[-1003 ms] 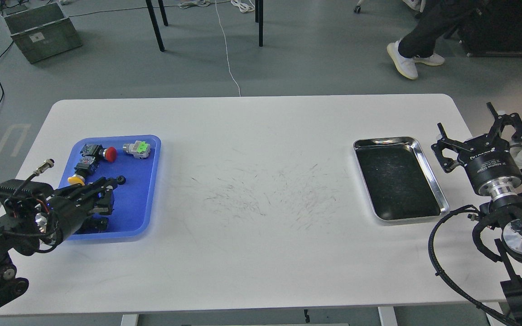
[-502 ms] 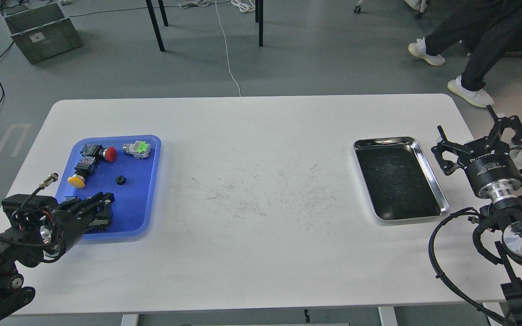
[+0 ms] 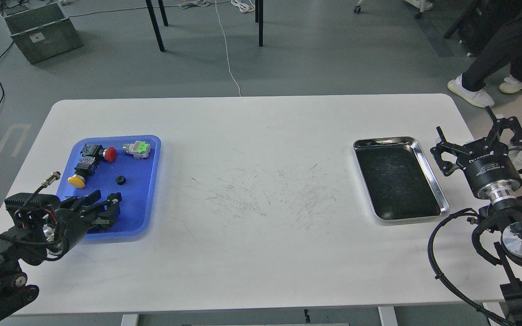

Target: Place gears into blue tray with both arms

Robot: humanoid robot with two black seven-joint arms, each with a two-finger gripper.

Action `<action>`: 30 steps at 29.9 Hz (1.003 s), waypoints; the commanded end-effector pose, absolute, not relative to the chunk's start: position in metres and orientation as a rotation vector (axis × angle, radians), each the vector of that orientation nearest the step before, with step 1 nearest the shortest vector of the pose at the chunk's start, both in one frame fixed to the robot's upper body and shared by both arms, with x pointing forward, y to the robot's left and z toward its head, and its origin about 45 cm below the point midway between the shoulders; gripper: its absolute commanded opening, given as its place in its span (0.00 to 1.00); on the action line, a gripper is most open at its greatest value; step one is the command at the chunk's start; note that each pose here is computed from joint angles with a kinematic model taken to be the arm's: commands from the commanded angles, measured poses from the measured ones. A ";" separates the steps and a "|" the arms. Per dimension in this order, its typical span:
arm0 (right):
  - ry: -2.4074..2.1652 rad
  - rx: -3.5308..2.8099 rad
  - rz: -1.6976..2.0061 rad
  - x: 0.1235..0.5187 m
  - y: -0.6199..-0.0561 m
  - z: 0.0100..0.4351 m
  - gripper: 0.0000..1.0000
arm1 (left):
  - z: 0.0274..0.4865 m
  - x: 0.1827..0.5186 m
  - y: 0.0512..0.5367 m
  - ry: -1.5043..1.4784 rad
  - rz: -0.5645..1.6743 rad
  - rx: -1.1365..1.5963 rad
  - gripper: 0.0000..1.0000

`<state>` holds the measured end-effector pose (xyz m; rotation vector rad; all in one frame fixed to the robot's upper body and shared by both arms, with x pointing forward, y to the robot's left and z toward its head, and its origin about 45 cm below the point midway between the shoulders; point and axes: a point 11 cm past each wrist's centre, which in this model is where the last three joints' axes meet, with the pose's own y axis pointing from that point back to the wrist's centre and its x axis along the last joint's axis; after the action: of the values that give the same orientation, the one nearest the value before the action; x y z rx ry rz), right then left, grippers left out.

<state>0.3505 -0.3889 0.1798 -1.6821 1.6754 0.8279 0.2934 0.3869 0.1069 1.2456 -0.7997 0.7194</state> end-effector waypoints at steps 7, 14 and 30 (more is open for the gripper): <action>1.661 -1.716 0.843 0.356 -0.378 0.182 0.97 | 0.200 0.368 0.391 -0.921 0.980 1.117 0.96; 1.642 -1.764 0.846 0.375 -0.360 0.194 0.97 | 0.283 0.423 0.378 -0.676 1.310 0.763 0.96; 1.559 -1.920 0.814 0.426 -0.309 0.231 0.99 | 0.280 0.471 0.325 0.168 1.485 -0.096 0.96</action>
<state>0.4186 -0.3185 0.2285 -1.8829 1.5660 0.8115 0.4647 0.3243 0.3010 -0.0106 0.0460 1.4738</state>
